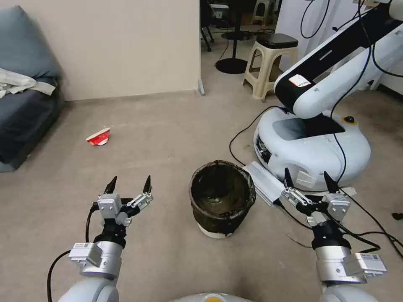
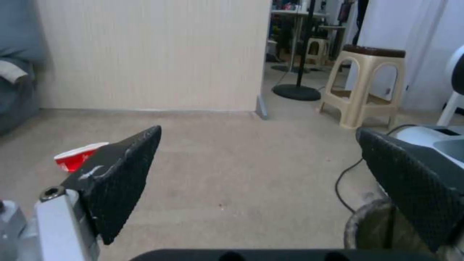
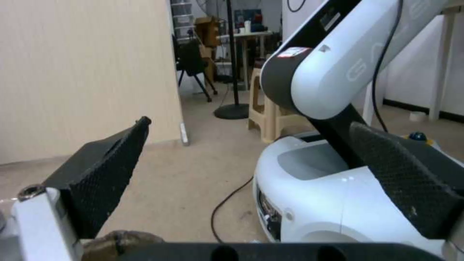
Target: Pick up the trash can from the floor.
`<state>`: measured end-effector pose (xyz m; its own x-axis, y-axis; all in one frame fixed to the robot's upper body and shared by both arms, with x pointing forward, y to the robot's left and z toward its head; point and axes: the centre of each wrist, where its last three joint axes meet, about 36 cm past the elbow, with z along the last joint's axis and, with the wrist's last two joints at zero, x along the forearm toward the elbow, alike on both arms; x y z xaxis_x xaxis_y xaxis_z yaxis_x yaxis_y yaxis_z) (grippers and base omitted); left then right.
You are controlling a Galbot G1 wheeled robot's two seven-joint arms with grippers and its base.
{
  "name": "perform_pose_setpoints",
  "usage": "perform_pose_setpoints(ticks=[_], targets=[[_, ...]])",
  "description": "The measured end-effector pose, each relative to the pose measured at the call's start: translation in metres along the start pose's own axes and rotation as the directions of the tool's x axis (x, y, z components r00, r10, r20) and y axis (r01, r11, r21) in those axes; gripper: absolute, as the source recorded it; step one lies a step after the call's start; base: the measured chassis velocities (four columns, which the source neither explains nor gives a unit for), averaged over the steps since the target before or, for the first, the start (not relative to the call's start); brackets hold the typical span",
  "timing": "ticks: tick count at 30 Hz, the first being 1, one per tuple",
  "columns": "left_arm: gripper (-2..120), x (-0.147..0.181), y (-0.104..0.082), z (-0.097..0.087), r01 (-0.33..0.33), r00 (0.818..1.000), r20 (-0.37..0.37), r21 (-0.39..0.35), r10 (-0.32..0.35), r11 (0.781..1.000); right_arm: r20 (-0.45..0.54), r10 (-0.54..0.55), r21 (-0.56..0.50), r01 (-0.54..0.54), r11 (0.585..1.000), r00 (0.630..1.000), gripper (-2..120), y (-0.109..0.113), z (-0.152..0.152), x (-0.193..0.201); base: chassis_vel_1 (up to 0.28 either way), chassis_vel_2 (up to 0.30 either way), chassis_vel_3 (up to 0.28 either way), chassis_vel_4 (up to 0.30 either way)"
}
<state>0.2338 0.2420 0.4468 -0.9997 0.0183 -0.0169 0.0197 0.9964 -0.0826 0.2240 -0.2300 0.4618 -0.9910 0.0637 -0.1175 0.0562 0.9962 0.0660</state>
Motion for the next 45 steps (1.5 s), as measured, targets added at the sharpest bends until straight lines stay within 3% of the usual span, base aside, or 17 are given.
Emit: perform_pose_setpoints(ticks=[17, 24, 26, 28, 34, 37, 38, 42, 43, 45], targets=[[100, -0.005, 0.001, 0.003, -0.014, 1.000, 0.000, 0.005, 0.014, 1.000, 0.027, -0.019, -0.003, 0.019, 1.000, 0.999, 100, 0.000, 0.007, 0.000, -0.056, 0.056, 0.063, -0.059], [100, -0.016, 0.001, 0.001, -0.086, 0.996, -0.014, 0.074, 0.088, 0.994, 0.021, -0.018, 0.002, 0.018, 1.000, 1.000, 100, 0.001, 0.011, 0.001, 0.000, 0.000, 0.000, 0.000], [100, -0.022, 0.000, -0.002, -0.134, 0.989, -0.053, 0.106, 0.140, 0.985, 0.015, -0.015, 0.004, 0.015, 1.000, 1.000, 100, 0.000, 0.014, 0.000, 0.000, 0.000, 0.000, 0.000], [100, -0.025, 0.000, -0.004, -0.141, 0.986, -0.074, 0.115, 0.150, 0.983, 0.013, -0.013, 0.004, 0.013, 1.000, 1.000, 100, 0.000, 0.015, 0.000, 0.000, 0.000, 0.000, 0.000], [100, -0.040, -0.006, -0.004, -0.208, 0.955, -0.174, 0.183, 0.240, 0.961, 0.004, -0.004, 0.004, 0.004, 1.000, 1.000, 100, -0.001, 0.021, -0.001, 0.000, 0.000, 0.000, 0.000], [100, -0.052, -0.014, 0.005, -0.259, 0.915, -0.257, 0.215, 0.310, 0.942, -0.004, 0.005, 0.009, -0.005, 1.000, 1.000, 100, -0.002, 0.021, -0.002, 0.000, 0.000, 0.000, 0.000], [100, -0.052, -0.014, 0.005, -0.259, 0.915, -0.257, 0.215, 0.310, 0.942, -0.004, 0.005, 0.009, -0.005, 1.000, 1.000, 100, -0.002, 0.021, -0.002, 0.000, 0.000, 0.000, 0.000], [100, -0.065, -0.025, 0.021, -0.297, 0.868, -0.334, 0.244, 0.367, 0.923, -0.015, 0.018, 0.016, -0.018, 1.000, 1.000, 100, -0.004, 0.022, -0.002, 0.000, 0.000, 0.000, 0.000], [100, -0.065, -0.025, 0.021, -0.297, 0.868, -0.334, 0.244, 0.367, 0.923, -0.015, 0.018, 0.016, -0.018, 1.000, 1.000, 100, -0.004, 0.022, -0.002, 0.000, 0.000, 0.000, 0.000], [100, -0.071, -0.030, 0.025, -0.294, 0.845, -0.373, 0.276, 0.384, 0.915, -0.017, 0.024, 0.019, -0.023, 1.000, 1.000, 100, -0.005, 0.022, -0.001, 0.000, 0.000, 0.000, 0.000]])
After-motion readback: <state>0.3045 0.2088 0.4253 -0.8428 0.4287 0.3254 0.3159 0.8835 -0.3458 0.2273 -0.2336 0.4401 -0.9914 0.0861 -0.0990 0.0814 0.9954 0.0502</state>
